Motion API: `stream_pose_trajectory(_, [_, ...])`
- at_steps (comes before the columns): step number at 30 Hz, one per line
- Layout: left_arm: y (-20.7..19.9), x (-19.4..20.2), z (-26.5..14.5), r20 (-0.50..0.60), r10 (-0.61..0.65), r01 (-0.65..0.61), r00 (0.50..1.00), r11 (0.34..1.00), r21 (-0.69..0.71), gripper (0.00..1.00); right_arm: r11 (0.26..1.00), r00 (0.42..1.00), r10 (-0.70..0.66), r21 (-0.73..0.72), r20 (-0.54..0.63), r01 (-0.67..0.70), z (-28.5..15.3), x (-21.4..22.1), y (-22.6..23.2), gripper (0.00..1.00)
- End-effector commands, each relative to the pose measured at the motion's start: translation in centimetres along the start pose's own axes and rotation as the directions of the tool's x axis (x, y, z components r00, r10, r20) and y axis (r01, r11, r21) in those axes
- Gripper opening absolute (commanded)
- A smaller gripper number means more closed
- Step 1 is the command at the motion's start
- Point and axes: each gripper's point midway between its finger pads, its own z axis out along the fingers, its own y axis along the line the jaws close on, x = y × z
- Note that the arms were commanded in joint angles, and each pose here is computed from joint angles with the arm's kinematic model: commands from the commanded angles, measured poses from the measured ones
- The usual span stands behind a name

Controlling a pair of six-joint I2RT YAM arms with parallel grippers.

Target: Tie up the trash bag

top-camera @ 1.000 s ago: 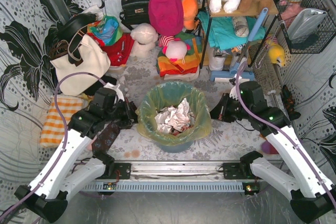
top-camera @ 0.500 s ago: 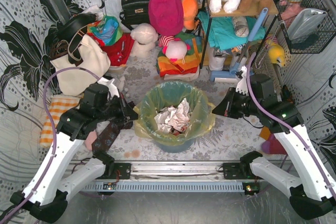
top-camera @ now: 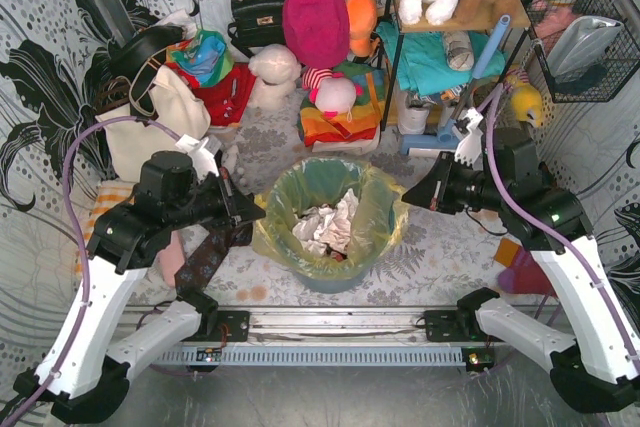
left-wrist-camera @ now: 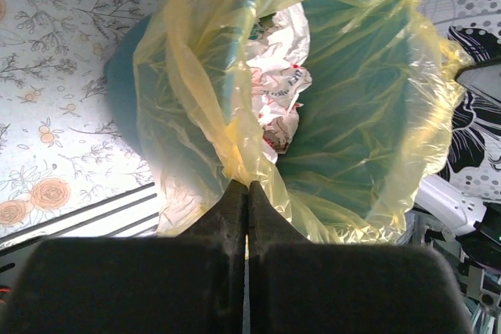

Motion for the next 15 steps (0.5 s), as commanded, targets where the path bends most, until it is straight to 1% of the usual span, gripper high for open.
stream_pose_trajectory(1, [-2.7,-0.9,-1.4,0.037,0.036,-0.04,0.999,0.995,0.095,0.0,0.994,0.999,-0.016,-0.104,0.047,0.021,-0.4,-1.5,2.7,0.0])
stream_pose_trajectory(5, [-3.5,-1.2,-1.6,0.045,0.031,-0.037,0.998,0.991,0.131,0.0,0.99,0.998,-0.015,-0.142,0.062,0.024,-0.2,-2.2,3.6,0.0])
stream_pose_trajectory(8, [-3.6,-1.6,-1.6,0.063,0.032,-0.04,0.998,0.991,0.129,0.0,0.986,0.997,-0.016,-0.166,0.078,0.029,0.0,-2.8,4.2,0.0])
stream_pose_trajectory(15, [-3.3,-2.9,0.6,0.085,0.023,-0.033,0.996,0.992,0.124,0.0,0.971,0.988,-0.028,-0.23,0.152,0.063,-0.5,-5.4,6.5,0.0])
